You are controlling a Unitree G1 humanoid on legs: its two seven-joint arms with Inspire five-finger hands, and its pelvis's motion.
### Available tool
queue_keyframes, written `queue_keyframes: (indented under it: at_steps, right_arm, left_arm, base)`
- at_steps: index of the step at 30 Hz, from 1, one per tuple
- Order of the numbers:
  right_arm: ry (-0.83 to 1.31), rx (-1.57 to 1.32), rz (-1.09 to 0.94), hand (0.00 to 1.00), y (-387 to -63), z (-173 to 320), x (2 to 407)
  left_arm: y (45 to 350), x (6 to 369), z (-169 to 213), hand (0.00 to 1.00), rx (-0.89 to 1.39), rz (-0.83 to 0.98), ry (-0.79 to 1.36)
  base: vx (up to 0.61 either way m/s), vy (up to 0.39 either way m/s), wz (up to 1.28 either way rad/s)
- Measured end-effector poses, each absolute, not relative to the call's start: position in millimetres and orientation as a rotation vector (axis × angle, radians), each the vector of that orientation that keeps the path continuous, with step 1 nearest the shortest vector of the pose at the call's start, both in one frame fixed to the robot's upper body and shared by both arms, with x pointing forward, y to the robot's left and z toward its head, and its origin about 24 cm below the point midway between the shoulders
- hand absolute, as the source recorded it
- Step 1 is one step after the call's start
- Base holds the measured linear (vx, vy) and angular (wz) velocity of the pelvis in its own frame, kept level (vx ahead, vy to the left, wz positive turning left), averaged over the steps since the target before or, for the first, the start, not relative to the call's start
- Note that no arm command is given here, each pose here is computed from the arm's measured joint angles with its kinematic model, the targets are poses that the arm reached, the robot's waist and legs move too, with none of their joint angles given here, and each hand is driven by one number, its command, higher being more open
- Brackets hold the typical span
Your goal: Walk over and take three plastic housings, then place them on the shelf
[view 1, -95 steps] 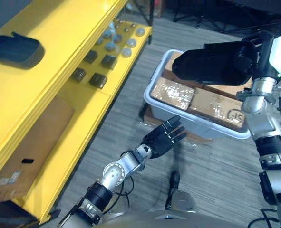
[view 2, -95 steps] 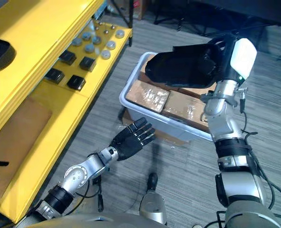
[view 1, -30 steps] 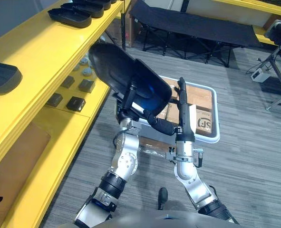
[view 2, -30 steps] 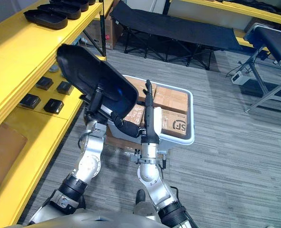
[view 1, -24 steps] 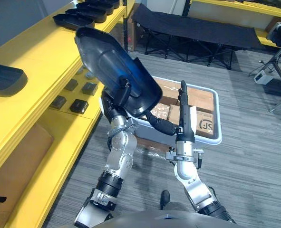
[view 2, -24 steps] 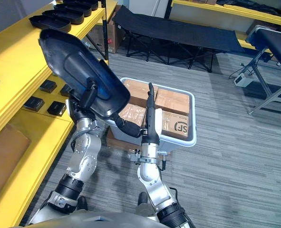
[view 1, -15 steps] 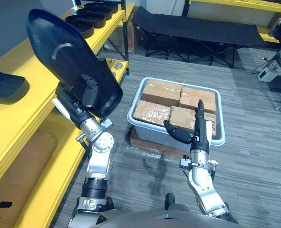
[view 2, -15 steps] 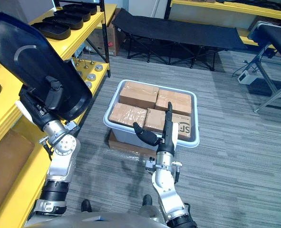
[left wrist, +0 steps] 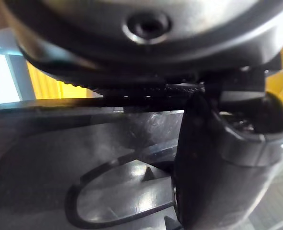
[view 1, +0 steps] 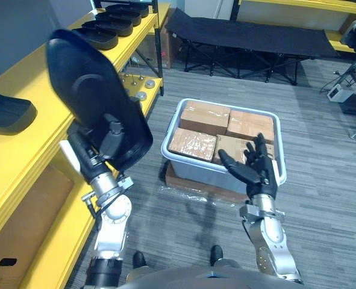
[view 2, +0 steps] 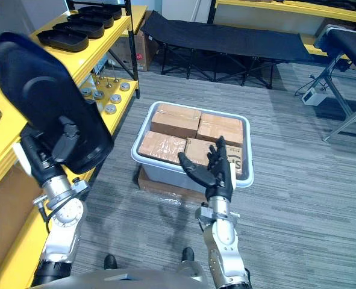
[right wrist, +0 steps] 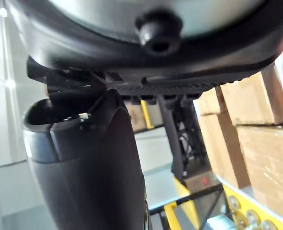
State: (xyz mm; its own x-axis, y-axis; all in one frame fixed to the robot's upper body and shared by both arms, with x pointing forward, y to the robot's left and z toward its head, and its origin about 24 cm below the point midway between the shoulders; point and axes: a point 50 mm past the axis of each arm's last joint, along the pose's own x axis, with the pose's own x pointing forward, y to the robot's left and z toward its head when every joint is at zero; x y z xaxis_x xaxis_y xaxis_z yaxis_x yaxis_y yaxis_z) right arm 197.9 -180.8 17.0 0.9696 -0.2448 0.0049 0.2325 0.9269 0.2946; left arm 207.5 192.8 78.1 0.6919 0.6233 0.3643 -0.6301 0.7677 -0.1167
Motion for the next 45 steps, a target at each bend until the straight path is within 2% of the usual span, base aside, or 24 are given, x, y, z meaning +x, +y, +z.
queue_keyframes:
  at_steps: [3, 6, 9, 15, 19, 24, 29, 34, 40, 45]
  right_arm:
    - [-0.050, 0.295, -0.259, 1.00, -189, 17, 197]
    - [-0.048, 0.297, -0.203, 1.00, -182, 20, 204]
    - [-0.063, 0.289, -0.131, 1.00, -168, 26, 216]
    - [0.003, 0.211, 0.071, 1.00, -133, 20, 234]
    - [-0.019, 0.211, 0.115, 1.00, -127, 25, 240]
    - [-0.036, 0.219, 0.157, 1.00, -121, 29, 243]
    - [-0.036, 0.209, 0.106, 1.00, -134, 28, 243]
    - [-0.047, 0.233, 0.123, 1.00, -127, 28, 241]
    - [-0.077, 0.223, 0.137, 1.00, -130, 31, 241]
    - [-0.121, 0.196, 0.132, 1.00, -132, 37, 243]
  left_arm:
    - [195, 200, 84, 0.00, -0.020, 0.726, -0.433]
    - [195, 196, 94, 0.00, -0.034, 0.728, -0.477]
    - [199, 185, 103, 0.00, -0.034, 0.740, -0.515]
    - [229, 157, 105, 0.00, -0.033, 0.850, -0.511]
    - [240, 149, 101, 0.00, -0.082, 0.852, -0.488]
    - [236, 145, 92, 0.00, -0.183, 0.755, -0.444]
    - [209, 165, 96, 0.00, -0.254, 0.468, -0.464]
    - [207, 169, 99, 0.00, -0.265, 0.366, -0.480]
    - [188, 181, 99, 0.00, -0.253, 0.186, -0.471]
    - [183, 190, 98, 0.00, -0.269, 0.172, -0.471]
  base:
    - [0.00, -0.001, 0.12]
    - [-0.02, -0.004, 0.42]
    - [-0.04, -0.009, 0.63]
    - [0.03, -0.020, 0.44]
    - [0.02, -0.005, 0.16]
    - [0.00, -0.005, 0.08]
    - [-0.03, 0.051, 1.00]
    - [-0.02, 0.048, 0.50]
    - [-0.03, -0.056, 0.29]
    - [-0.08, -0.049, 0.04]
